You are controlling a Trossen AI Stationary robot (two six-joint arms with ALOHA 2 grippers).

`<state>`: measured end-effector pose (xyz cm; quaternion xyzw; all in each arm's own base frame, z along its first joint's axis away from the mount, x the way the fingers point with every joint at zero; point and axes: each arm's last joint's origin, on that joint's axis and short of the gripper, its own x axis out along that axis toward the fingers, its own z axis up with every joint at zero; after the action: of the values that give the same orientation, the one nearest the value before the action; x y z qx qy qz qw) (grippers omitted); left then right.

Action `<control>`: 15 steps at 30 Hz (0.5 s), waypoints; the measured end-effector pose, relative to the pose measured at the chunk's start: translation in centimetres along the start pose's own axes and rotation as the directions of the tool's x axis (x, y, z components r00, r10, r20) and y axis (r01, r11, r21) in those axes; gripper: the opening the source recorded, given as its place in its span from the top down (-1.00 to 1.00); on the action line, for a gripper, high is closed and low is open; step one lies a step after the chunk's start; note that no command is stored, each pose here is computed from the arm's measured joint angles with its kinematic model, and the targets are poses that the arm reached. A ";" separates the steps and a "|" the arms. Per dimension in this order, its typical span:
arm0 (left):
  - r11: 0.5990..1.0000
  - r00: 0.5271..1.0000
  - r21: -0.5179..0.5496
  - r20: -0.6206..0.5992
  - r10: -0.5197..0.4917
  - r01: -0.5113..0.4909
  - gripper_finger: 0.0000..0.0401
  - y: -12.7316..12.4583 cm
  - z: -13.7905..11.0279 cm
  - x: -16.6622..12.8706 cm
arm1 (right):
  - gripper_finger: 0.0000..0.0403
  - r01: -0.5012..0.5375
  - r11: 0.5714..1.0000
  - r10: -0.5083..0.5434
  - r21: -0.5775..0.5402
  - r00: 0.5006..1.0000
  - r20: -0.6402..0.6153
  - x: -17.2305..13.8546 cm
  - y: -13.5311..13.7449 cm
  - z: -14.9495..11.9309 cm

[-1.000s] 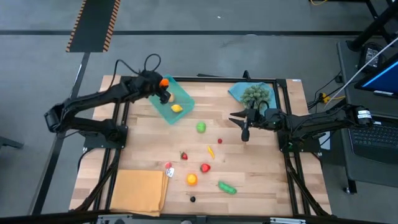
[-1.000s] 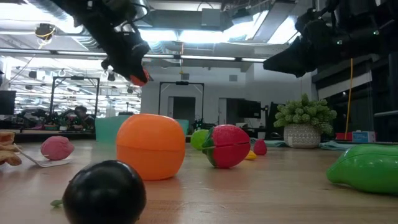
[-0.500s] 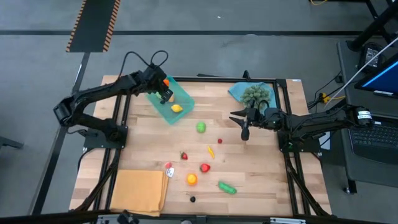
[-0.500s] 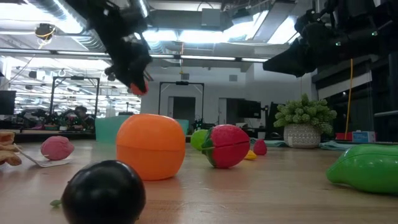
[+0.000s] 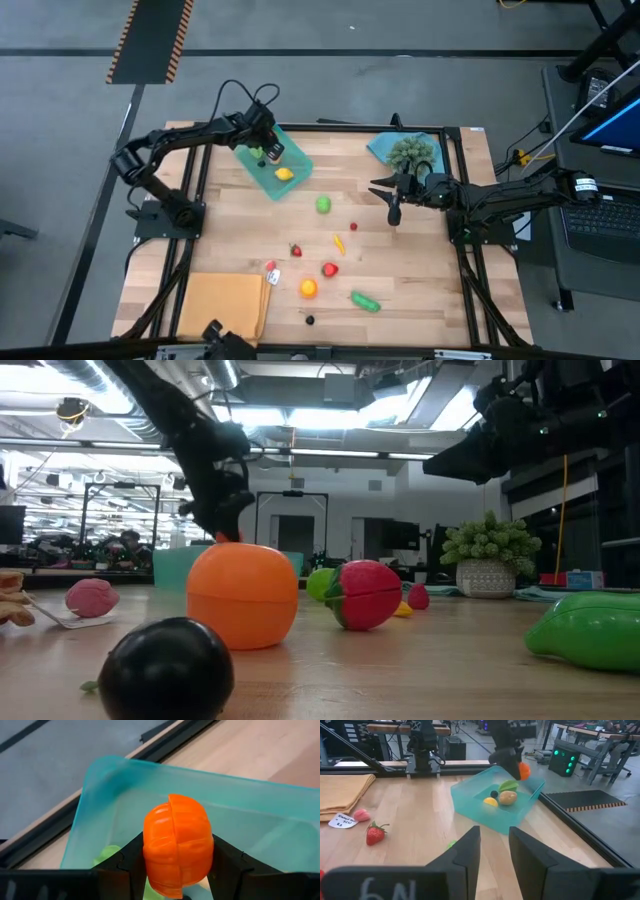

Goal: Pick and placing Produce into tupperware
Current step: Put the orange pumpkin into the blue bin

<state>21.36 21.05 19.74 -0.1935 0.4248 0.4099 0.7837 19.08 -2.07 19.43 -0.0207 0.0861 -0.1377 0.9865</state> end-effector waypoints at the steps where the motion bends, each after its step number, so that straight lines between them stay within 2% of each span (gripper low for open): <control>1: 1.000 1.000 -0.002 -0.008 0.003 -0.003 0.24 0.1 0.0 0.4 | 0.48 0.000 1.000 0.000 0.000 1.000 0.000 0.0 0.0 0.0; 10: 1.000 1.000 0.000 0.002 0.016 -0.016 0.24 0.5 0.1 3.1 | 0.47 0.000 1.000 0.000 0.000 1.000 0.000 0.0 0.0 0.0; 15: 1.000 0.999 0.009 -0.032 0.025 -0.025 0.24 0.4 -0.3 4.5 | 0.47 0.000 1.000 0.000 0.000 1.000 -0.001 0.0 0.0 0.0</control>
<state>22.19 23.24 15.88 -0.1913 0.4412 0.4149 0.7724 19.08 -2.07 19.43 -0.0208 0.0865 -0.1377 0.9865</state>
